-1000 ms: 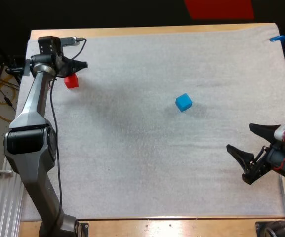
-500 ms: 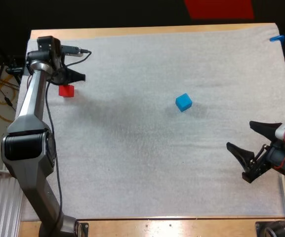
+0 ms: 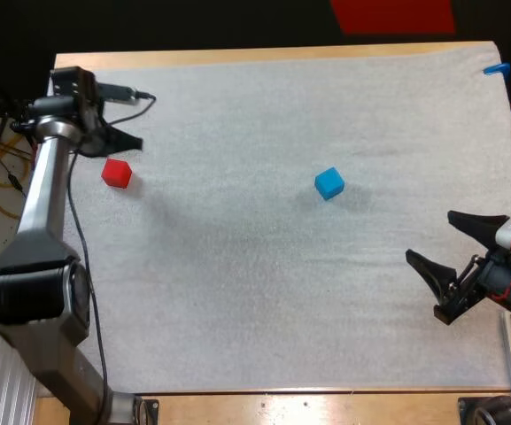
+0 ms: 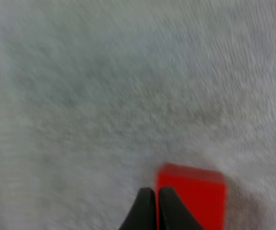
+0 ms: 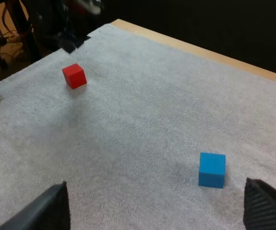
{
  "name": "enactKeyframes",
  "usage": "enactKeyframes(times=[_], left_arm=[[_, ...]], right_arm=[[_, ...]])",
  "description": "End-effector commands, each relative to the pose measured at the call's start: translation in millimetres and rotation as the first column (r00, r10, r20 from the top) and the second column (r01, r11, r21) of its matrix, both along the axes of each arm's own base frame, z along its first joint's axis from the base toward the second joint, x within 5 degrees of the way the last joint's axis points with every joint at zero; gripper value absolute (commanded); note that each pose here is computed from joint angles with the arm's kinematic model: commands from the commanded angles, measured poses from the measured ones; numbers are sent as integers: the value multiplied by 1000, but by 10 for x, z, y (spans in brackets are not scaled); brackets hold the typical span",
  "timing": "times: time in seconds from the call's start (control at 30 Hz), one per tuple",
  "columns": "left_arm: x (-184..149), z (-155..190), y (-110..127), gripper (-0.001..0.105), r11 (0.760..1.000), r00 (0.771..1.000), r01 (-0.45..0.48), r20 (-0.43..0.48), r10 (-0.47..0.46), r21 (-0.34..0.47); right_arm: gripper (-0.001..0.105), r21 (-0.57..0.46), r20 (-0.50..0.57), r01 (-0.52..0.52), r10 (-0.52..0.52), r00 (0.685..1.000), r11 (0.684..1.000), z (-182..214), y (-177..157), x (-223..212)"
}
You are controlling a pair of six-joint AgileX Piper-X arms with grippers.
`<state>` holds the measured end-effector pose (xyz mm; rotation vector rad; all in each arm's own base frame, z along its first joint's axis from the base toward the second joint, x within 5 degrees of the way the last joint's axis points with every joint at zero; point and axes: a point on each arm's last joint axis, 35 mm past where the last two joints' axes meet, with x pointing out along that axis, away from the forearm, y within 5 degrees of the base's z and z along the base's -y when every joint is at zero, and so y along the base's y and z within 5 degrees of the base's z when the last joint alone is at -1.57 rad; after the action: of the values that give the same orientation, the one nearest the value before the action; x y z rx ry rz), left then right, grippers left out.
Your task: Stack red cube on blue cube
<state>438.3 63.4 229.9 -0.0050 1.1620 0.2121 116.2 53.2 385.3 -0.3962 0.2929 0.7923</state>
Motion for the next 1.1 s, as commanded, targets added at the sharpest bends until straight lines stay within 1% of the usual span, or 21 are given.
enactKeyframes(times=[0.0, 0.03, 0.1, 0.13, 0.17, 0.27, 0.37, 0.43, 0.57, 0.63, 0.73, 0.9, 1.07], left_arm=[[-8, 146, 83, 0, 999, 999, -13, 53, 10, 45], [-22, 183, 152, 0, 997, 998, -5, 59, 1, 74], [-41, 183, 249, 0, 993, 999, 26, 40, -31, 113], [-55, 159, 313, 0, 992, 998, 48, 24, -52, 120], [-60, 154, 344, 0, 991, 998, 52, 21, -55, 120], [-47, 114, 423, 0, 990, 995, 94, 27, -97, 104], [-12, 53, 433, 0, 973, 983, 180, 2, -182, 145], [25, -45, 431, 0, 956, 970, 245, -29, -243, 165], [55, -203, 445, 0, 946, 962, 272, -81, -261, 178], [72, -277, 456, 0, 932, 952, 304, -114, -286, 200], [92, -331, 461, 0, 918, 940, 337, -129, -316, 209], [105, -466, 465, 0, 919, 935, 345, -159, -317, 191], [89, -623, 458, 0, 922, 923, 358, -208, -324, 150]], right_arm=[[71, 1, 26, -5, 5, 1000, 1000, 44, 2, -1], [71, 1, 26, -5, 5, 1000, 1000, 44, 2, -1], [71, 1, 26, -5, 5, 1000, 1000, 44, 2, -1], [71, 2, 26, -6, 6, 1000, 1000, 44, 2, -1], [71, 2, 26, -7, 7, 1000, 1000, 44, 2, -1], [71, 5, 25, -12, 12, 1000, 1000, 44, 4, -3], [71, 5, 25, -12, 12, 1000, 1000, 44, 4, -3], [71, 5, 25, -12, 12, 1000, 1000, 44, 4, -3], [71, 5, 25, -12, 12, 1000, 1000, 44, 4, -3], [71, 5, 25, -12, 12, 1000, 1000, 44, 4, -3], [71, 5, 25, -12, 12, 1000, 1000, 44, 4, -3], [71, 5, 25, -12, 12, 1000, 1000, 44, 4, -3], [71, 5, 25, -12, 12, 1000, 1000, 44, 4, -3]])
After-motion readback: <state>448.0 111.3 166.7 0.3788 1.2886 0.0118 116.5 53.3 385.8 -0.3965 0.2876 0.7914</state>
